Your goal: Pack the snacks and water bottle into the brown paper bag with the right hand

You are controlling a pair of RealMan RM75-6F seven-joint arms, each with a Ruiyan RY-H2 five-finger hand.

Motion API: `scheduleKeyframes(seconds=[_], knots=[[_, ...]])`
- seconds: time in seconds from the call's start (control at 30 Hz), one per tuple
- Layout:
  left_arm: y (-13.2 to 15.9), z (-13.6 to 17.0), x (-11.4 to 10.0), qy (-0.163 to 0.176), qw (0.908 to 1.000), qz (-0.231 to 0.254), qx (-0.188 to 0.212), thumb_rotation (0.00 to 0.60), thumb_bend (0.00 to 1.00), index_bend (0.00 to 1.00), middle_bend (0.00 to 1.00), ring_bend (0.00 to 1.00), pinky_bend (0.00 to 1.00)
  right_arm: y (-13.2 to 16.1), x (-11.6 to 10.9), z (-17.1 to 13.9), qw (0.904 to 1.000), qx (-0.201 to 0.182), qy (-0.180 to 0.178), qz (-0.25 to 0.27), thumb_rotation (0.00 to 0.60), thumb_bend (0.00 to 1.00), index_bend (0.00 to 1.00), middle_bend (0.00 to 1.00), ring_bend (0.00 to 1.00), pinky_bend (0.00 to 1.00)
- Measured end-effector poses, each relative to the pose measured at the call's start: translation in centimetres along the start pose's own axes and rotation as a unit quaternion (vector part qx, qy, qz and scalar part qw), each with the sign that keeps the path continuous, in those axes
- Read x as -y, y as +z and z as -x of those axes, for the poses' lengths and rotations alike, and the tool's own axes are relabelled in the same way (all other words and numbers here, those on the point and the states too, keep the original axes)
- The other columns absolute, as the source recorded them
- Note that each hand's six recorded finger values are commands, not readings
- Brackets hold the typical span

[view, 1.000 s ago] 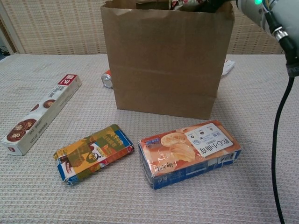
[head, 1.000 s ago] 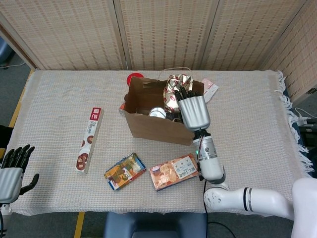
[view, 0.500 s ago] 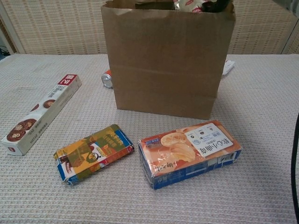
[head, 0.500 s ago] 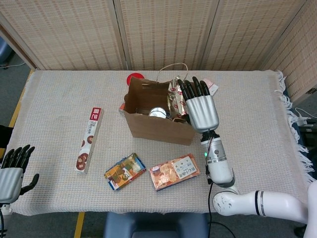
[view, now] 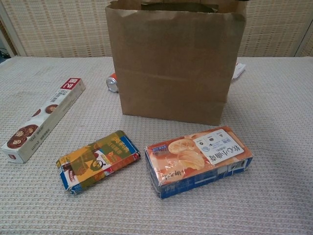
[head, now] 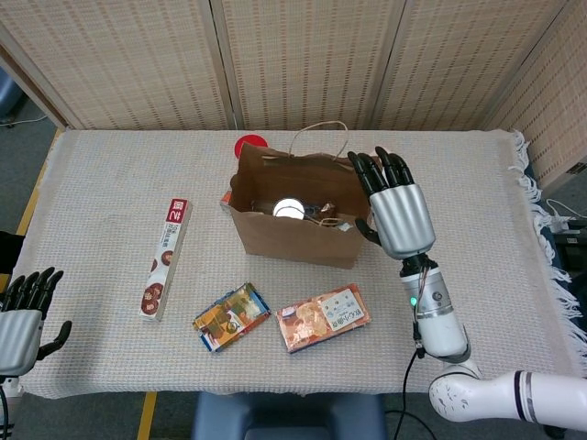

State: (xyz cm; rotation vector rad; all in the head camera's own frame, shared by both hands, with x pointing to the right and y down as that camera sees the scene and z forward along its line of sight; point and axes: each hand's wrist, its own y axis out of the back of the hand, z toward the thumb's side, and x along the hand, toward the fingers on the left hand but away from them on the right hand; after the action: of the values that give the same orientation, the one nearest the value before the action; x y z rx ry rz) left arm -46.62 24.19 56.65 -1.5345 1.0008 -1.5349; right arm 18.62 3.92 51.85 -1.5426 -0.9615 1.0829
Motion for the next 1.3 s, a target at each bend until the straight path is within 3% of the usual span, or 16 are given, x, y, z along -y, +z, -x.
scheduleKeyframes(seconds=[0.3,0.47,0.57,0.7,0.8,0.93,1.3], knots=[[0.0,0.0,0.0,0.001,1.0000,-0.003,-0.002,0.600,0.37,0.00,0.00,0.00,0.00,-4.0,-1.4,-4.3,0.9963,-0.015,0.062,0.057,0.600,0.11,0.00,0.12,0.03,0.13],[0.1,0.0,0.0,0.002,1.0000,-0.006,-0.003,0.600,0.37,0.00,0.00,0.00,0.00,-4.4,-0.7,-7.3,0.9904,-0.061,0.110,0.058,0.600,0.10,0.00,0.12,0.03,0.13],[0.2,0.0,0.0,0.003,1.0000,-0.007,-0.004,0.600,0.37,0.00,0.00,0.00,0.00,-4.2,0.7,-9.6,0.9819,-0.104,0.154,0.036,0.600,0.05,0.00,0.11,0.03,0.12],[0.2,0.0,0.0,0.003,1.0000,-0.006,-0.005,0.600,0.37,0.00,0.00,0.00,0.00,-3.8,4.2,-13.1,0.9606,-0.151,0.233,0.009,0.600,0.02,0.00,0.10,0.02,0.09],[0.1,0.0,0.0,0.002,1.0000,-0.005,-0.005,0.600,0.37,0.00,0.00,0.00,0.00,-3.4,6.7,-14.7,0.9452,-0.169,0.279,-0.004,0.600,0.02,0.00,0.07,0.00,0.06],[0.1,0.0,0.0,0.002,1.0000,-0.004,-0.004,0.600,0.37,0.00,0.00,0.00,0.00,-2.7,9.5,-15.6,0.9305,-0.185,0.315,-0.026,0.600,0.02,0.00,0.03,0.00,0.02],[0.1,-0.1,0.0,0.001,1.0000,-0.002,-0.001,0.600,0.37,0.00,0.00,0.00,0.00,-1.0,14.8,-14.4,0.9190,-0.174,0.351,-0.042,0.600,0.01,0.00,0.00,0.00,0.00]])
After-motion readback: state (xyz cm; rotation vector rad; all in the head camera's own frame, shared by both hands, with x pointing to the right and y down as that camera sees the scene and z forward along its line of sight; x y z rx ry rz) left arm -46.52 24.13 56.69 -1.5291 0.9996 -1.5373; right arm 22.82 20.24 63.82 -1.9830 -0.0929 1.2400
